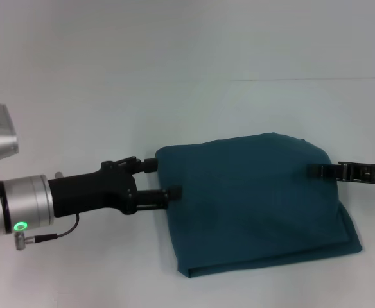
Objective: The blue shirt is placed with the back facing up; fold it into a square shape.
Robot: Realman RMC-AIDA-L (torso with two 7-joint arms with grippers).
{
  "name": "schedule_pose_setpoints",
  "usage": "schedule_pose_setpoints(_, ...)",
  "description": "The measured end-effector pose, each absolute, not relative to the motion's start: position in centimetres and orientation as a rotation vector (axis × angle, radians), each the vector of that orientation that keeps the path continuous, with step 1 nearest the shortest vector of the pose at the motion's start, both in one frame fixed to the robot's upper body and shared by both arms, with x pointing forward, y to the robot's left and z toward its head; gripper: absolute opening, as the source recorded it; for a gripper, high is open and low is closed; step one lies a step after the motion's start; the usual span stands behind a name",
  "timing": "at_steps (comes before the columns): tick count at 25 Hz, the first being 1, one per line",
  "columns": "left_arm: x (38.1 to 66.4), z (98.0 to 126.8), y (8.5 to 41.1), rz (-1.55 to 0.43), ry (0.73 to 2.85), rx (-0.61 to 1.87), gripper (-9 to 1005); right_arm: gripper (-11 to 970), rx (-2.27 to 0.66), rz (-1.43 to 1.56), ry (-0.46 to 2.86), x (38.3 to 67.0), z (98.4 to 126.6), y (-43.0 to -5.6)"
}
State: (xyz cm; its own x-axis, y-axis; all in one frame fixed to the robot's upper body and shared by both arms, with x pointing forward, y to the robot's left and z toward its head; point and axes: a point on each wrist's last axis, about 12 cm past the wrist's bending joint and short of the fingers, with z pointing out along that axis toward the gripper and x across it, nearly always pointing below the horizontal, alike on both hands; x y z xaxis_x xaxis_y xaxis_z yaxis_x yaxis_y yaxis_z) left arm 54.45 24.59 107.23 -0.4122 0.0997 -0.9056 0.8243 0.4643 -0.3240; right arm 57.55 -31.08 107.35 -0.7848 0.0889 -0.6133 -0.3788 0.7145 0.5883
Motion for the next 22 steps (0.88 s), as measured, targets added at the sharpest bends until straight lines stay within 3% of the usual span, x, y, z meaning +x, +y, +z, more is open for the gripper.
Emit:
schedule_pose_setpoints(3, 55.0, 107.2, 24.4, -0.985, 1.829, 0.756, 920, 66, -0.204, 0.929, 2.297, 57.7, 107.1, -31.4)
schedule_pose_setpoints(8, 56.0, 107.1, 24.4, -0.934, 1.872, 0.699, 919, 195, -0.196, 0.923, 2.284, 57.9, 107.3, -31.6)
schedule_pose_setpoints(14, 57.0, 107.0, 24.5, -0.895, 1.912, 0.625, 919, 438, -0.184, 0.948, 2.232, 57.9, 108.7, -32.5)
schedule_pose_setpoints(16, 57.2, 107.0, 24.5, -0.887, 1.921, 0.605, 919, 659, -0.178, 0.959, 2.207, 57.8, 109.3, -32.9)
schedule_pose_setpoints(22, 57.8, 107.0, 24.6, -0.875, 1.953, 0.542, 919, 733, -0.128, 0.959, 2.179, 57.6, 110.3, -34.7)
